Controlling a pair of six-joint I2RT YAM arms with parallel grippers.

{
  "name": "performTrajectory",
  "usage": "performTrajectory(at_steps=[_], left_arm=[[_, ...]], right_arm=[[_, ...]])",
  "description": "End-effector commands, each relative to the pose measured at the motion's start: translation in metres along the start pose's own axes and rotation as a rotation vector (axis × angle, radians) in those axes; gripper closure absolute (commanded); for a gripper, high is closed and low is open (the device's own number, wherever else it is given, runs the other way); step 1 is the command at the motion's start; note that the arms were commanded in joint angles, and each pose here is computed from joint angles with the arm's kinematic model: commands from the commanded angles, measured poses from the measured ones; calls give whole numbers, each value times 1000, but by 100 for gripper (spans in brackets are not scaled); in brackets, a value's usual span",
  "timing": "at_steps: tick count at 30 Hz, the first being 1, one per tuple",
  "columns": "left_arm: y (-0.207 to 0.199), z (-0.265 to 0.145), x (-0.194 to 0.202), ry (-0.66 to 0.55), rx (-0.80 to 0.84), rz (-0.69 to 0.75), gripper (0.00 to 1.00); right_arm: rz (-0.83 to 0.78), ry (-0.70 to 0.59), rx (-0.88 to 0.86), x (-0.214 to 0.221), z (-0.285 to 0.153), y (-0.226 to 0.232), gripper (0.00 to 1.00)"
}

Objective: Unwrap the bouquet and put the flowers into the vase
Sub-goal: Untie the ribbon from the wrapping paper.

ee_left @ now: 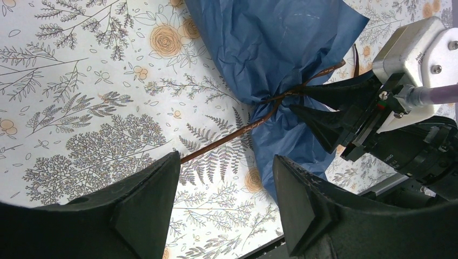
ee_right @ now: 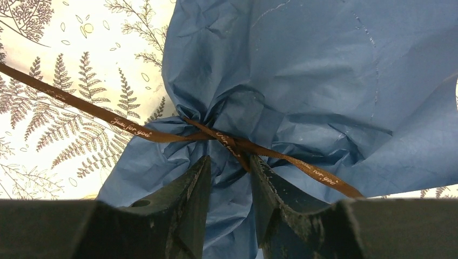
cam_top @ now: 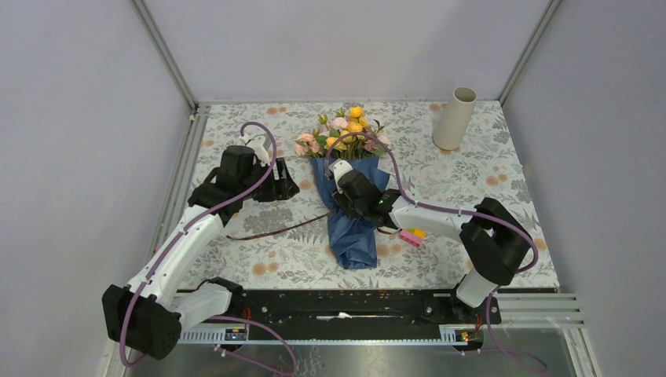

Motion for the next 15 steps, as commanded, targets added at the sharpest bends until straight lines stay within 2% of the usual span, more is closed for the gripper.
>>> performTrajectory(at_steps=[1, 5, 12, 15], left_arm=[[-4, -6, -9, -58, 42, 19, 32], [-3, -5, -9, -56, 47, 16, 32], [-8, -4, -4, -50, 99, 11, 32], [-11, -4, -1, -52, 118, 3, 33]], right_arm=[[-5, -28, 25, -5, 0, 0, 60], [-15, -27, 53, -5, 4, -2, 65], [-5, -58, 120, -11, 3, -9, 96], [50, -135, 108, -22, -15, -10, 100]])
Point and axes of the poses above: each gripper's point midway between its finger pads, its own z axis out along the fingers, its own y axis along the line the jaws close on, x = y × z, the point moved 7 cm from there along -z, back along the fingers, and after that the axes turned 7 degrees about z, right-handed, at the moved point
